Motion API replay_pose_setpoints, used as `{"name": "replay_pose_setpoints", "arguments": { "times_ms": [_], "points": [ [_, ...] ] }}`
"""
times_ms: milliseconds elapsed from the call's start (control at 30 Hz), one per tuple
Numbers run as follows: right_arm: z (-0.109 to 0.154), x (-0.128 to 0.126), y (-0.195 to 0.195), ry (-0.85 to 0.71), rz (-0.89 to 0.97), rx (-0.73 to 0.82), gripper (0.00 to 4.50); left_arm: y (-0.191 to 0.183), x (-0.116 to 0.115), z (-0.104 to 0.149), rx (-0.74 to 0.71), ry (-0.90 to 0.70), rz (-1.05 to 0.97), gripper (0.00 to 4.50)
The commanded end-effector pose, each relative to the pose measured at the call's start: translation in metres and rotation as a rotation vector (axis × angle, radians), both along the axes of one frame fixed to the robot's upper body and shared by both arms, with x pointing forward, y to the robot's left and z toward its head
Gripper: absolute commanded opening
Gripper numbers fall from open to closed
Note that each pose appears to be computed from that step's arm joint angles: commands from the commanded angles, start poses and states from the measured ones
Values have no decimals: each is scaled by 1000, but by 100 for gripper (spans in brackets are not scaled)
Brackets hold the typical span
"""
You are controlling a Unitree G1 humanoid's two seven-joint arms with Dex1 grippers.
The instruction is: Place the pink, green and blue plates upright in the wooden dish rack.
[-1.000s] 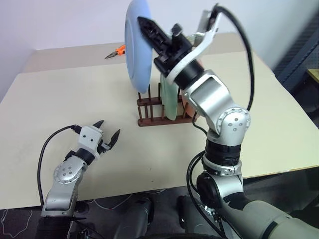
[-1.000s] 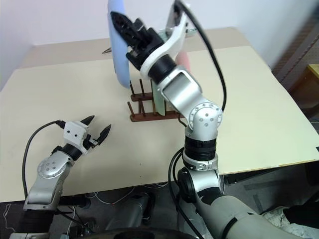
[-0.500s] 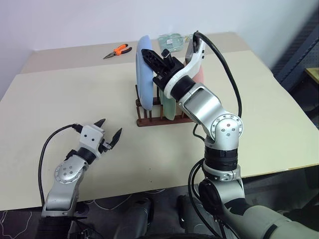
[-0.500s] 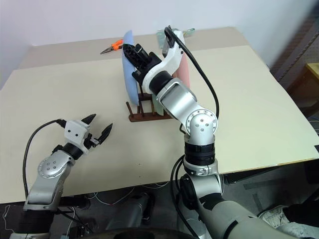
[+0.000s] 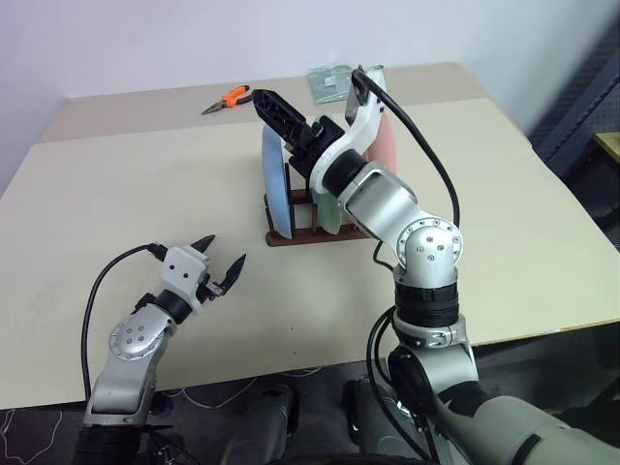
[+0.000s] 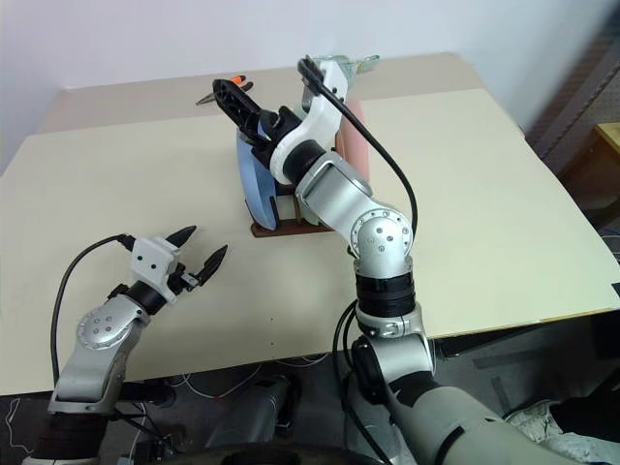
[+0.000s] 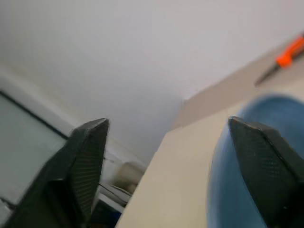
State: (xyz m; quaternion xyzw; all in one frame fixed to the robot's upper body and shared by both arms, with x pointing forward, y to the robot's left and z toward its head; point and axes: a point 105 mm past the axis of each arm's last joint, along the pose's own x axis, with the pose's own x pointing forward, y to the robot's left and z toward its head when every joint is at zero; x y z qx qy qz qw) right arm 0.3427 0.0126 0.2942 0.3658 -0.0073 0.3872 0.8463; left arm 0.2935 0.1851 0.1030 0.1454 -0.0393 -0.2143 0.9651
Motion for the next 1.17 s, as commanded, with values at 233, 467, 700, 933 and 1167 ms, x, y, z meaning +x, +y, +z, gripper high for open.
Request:
{"name": "replay_pose_setpoints", "arguments": {
  "times_ms": [233, 467, 700, 933, 1167],
  "points": [
    [84, -27, -70, -537, -109, -104, 392, -5, -1, 7, -1, -30, -8, 359],
    [36, 5, -221, -513, -583, -624, 392, 6, -1, 2, 27, -21, 39, 359],
    [-113, 4, -271, -264, -451, -1099, 392, 11, 3, -2, 34, -20, 68, 359],
    [-159, -2, -265, -234, -381, -1080, 392, 21, -2, -5, 54, -6, 85, 359],
    [-165, 1, -262, -244, -366, -1071, 392, 23, -7, -8, 49, 9, 105, 359]
  ]
}}
